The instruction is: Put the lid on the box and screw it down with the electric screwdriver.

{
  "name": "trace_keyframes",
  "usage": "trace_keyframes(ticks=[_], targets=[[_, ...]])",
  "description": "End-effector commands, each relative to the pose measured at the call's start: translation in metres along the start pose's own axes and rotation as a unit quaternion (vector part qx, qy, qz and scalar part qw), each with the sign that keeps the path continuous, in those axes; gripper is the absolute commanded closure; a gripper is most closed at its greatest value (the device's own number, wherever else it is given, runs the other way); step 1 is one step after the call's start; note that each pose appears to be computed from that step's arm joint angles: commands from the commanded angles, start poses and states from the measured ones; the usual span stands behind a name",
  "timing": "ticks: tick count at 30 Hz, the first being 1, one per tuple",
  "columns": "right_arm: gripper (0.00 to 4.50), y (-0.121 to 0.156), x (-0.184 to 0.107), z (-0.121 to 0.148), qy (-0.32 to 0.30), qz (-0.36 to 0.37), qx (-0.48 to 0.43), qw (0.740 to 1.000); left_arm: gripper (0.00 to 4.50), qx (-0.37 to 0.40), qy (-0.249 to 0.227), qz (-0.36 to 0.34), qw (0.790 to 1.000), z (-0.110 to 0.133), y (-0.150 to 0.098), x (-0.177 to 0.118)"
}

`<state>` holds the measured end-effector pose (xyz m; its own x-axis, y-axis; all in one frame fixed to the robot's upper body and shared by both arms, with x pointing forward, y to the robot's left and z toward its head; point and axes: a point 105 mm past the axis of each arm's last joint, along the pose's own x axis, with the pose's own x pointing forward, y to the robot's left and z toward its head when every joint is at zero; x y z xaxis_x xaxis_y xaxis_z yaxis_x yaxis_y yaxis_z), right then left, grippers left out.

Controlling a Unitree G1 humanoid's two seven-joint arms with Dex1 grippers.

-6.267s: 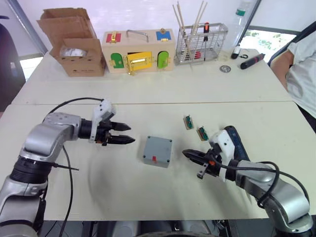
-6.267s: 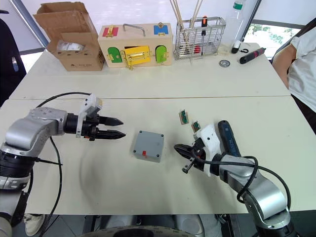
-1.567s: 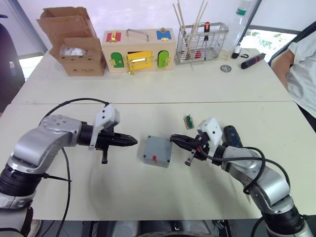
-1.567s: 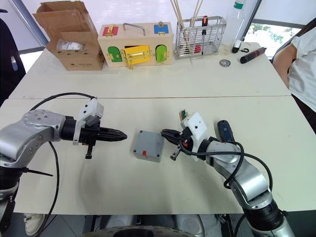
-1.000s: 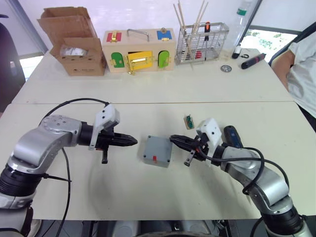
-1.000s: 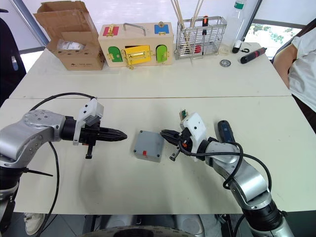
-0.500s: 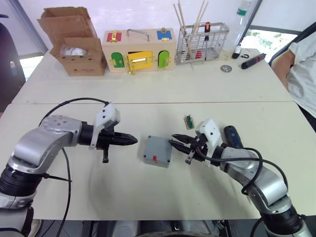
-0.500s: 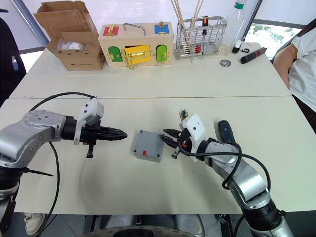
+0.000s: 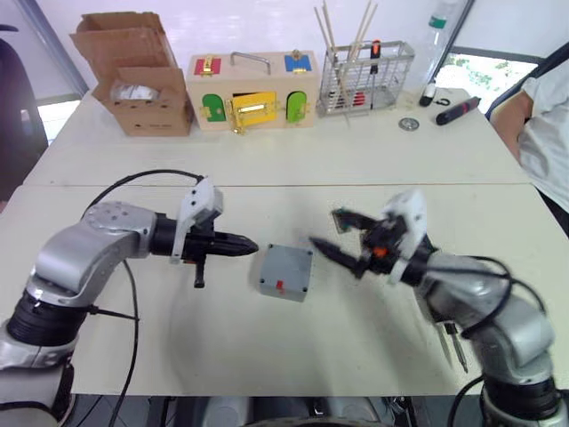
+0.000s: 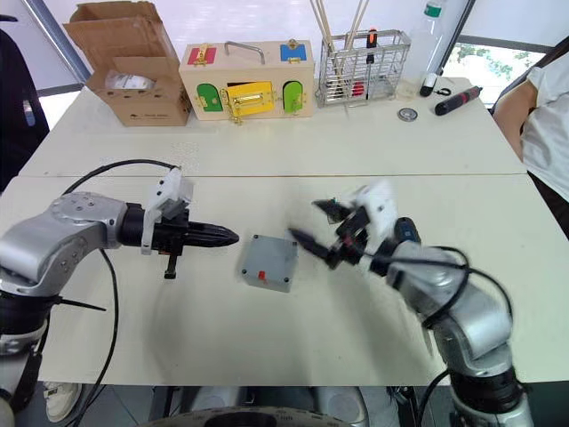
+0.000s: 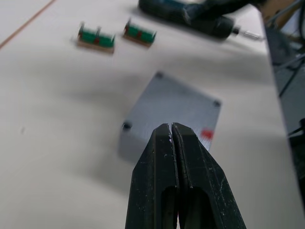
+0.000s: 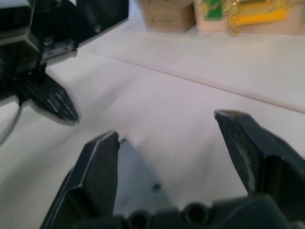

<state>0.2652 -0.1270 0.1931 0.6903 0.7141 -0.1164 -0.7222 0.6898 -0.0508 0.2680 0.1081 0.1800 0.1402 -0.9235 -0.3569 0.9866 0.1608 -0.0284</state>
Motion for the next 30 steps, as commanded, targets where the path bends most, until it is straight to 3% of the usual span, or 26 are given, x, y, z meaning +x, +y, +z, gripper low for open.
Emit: trace_keyframes(ticks=[1,3,6,9,12,18,30], targets=[[0.43,-0.031,-0.045,0.004,0.089,-0.055,0.006,0.994,4.50,0.041,-0.009,-0.051,0.998,0.018,-0.020,0.008],[0.05,-0.046,-0.074,-0.011,0.196,-0.084,0.034,0.976,4.50,0.063,-0.001,-0.076,0.995,0.019,-0.028,0.016],[0.02,-0.057,-0.102,-0.027,0.294,-0.115,0.092,0.944,4.50,0.100,0.019,-0.078,0.992,0.015,-0.030,0.024],[0.02,-0.060,-0.120,-0.035,0.350,-0.129,0.133,0.918,4.50,0.122,0.029,-0.076,0.989,0.012,-0.031,0.027],[0.02,-0.047,-0.130,-0.046,0.393,-0.086,0.188,0.896,4.50,0.130,0.024,-0.073,0.989,0.016,-0.034,0.025],[0.02,-0.033,-0.137,-0.075,0.433,-0.076,0.257,0.860,4.50,0.125,0.031,-0.066,0.989,0.011,-0.040,0.025],[0.02,-0.047,-0.136,-0.101,0.433,-0.151,0.288,0.841,4.50,0.096,0.032,-0.049,0.994,0.005,-0.044,0.024]])
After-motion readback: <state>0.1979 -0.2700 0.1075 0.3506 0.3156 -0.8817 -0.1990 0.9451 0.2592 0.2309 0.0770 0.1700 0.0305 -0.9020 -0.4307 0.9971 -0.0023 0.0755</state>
